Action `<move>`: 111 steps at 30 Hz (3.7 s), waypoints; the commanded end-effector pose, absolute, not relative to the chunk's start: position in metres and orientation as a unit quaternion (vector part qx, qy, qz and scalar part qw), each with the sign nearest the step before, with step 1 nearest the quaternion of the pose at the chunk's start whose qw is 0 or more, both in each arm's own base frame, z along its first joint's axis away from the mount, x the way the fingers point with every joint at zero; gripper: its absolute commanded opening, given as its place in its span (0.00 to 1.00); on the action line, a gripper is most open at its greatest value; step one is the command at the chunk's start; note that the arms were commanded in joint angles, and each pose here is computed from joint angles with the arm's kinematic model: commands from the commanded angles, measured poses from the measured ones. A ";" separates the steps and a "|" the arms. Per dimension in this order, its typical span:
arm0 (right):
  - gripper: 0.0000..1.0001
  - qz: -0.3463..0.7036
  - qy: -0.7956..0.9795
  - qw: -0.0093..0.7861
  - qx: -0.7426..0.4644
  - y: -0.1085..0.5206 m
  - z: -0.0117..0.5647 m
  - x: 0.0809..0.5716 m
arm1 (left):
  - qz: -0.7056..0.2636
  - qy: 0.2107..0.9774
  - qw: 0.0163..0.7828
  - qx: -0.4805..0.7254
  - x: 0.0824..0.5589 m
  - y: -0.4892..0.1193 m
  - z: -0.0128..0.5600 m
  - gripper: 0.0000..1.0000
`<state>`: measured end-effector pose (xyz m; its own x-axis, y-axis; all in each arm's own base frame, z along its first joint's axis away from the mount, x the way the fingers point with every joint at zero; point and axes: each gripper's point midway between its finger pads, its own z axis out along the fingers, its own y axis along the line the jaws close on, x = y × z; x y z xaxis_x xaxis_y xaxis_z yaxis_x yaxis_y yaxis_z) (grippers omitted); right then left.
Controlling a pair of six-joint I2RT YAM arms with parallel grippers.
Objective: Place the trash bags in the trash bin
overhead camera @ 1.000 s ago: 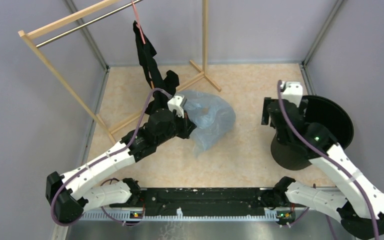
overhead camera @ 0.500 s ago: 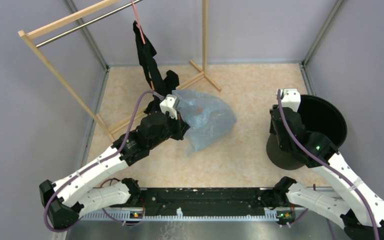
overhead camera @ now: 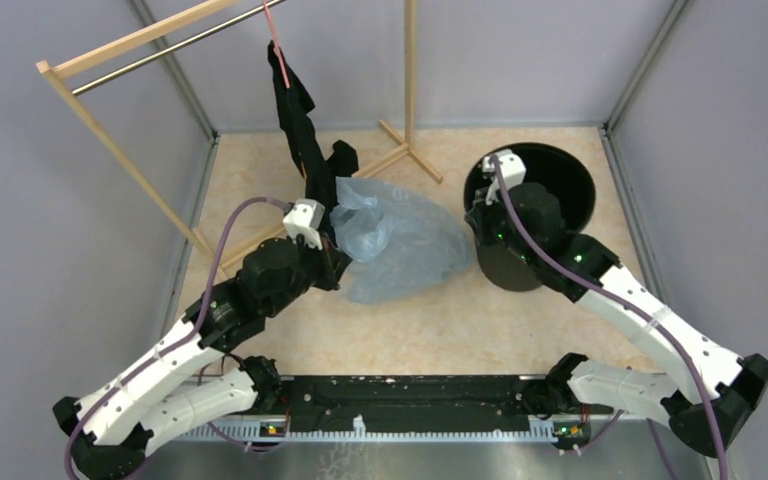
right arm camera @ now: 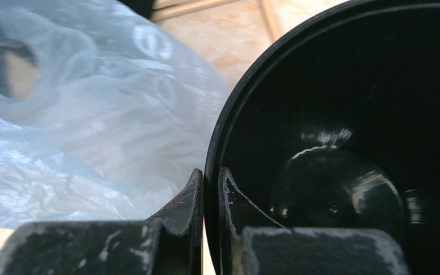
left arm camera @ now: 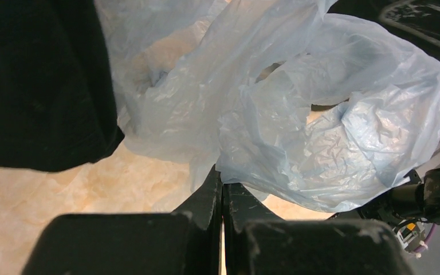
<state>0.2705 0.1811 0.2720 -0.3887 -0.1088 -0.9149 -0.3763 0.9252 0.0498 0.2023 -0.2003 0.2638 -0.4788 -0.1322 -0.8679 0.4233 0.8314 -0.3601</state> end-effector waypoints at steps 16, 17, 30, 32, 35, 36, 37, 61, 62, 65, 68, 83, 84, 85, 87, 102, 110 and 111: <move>0.01 0.266 0.778 0.526 -0.221 0.256 0.300 0.249 | -0.357 0.736 0.552 0.158 0.169 -0.200 0.322 0.00; 0.02 0.266 0.777 0.527 -0.220 0.255 0.302 0.248 | -0.363 0.732 0.552 0.165 0.168 -0.202 0.324 0.00; 0.92 0.303 0.754 0.508 -0.286 0.253 0.347 0.211 | -0.387 0.722 0.539 0.197 0.161 -0.215 0.321 0.00; 0.98 0.323 0.733 0.509 -0.316 0.257 0.357 0.200 | -0.388 0.720 0.541 0.196 0.161 -0.215 0.323 0.00; 0.99 0.375 0.695 0.494 -0.363 0.274 0.367 0.178 | -0.392 0.717 0.542 0.195 0.160 -0.216 0.326 0.00; 0.99 0.392 0.686 0.488 -0.371 0.282 0.369 0.172 | -0.395 0.715 0.543 0.195 0.160 -0.217 0.328 0.00; 0.99 0.407 0.678 0.481 -0.378 0.291 0.369 0.165 | -0.397 0.715 0.542 0.195 0.160 -0.217 0.328 0.00; 0.99 0.326 0.591 0.607 -0.419 0.373 0.340 0.159 | -0.473 0.683 0.500 0.246 0.134 -0.243 0.339 0.00; 0.99 0.321 0.596 0.606 -0.418 0.374 0.335 0.161 | -0.474 0.680 0.501 0.249 0.133 -0.243 0.341 0.00; 0.99 0.309 0.609 0.601 -0.415 0.375 0.321 0.166 | -0.474 0.676 0.502 0.257 0.131 -0.244 0.344 0.00; 0.91 0.319 0.605 0.599 -0.416 0.378 0.317 0.163 | -0.477 0.673 0.500 0.264 0.130 -0.246 0.347 0.00; 0.00 0.338 0.618 0.583 -0.404 0.368 0.302 0.155 | -0.397 0.691 0.571 0.197 0.149 -0.201 0.392 0.99; 0.00 0.341 0.619 0.581 -0.404 0.366 0.301 0.153 | -0.376 0.704 0.579 0.166 0.158 -0.191 0.393 0.99; 0.00 0.345 0.617 0.580 -0.405 0.364 0.301 0.151 | -0.357 0.716 0.584 0.137 0.166 -0.182 0.393 0.99; 0.00 0.354 0.611 0.578 -0.409 0.361 0.302 0.146 | -0.332 0.728 0.592 0.094 0.176 -0.170 0.393 0.99; 0.00 0.391 0.592 0.571 -0.413 0.345 0.321 0.126 | -0.182 0.664 0.693 0.213 0.254 -0.212 0.434 0.99; 0.00 0.408 0.596 0.572 -0.388 0.334 0.329 0.122 | -0.169 0.679 0.682 0.211 0.274 -0.230 0.433 0.99; 0.00 0.409 0.595 0.572 -0.388 0.333 0.330 0.121 | -0.151 0.693 0.678 0.192 0.281 -0.226 0.428 0.99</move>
<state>0.1250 0.3379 0.3196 -0.0355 -0.0386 -0.9986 -0.9288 0.3702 0.0187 0.2631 -0.2258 0.4131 -0.0311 0.0710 -0.9970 0.5428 0.8388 0.0428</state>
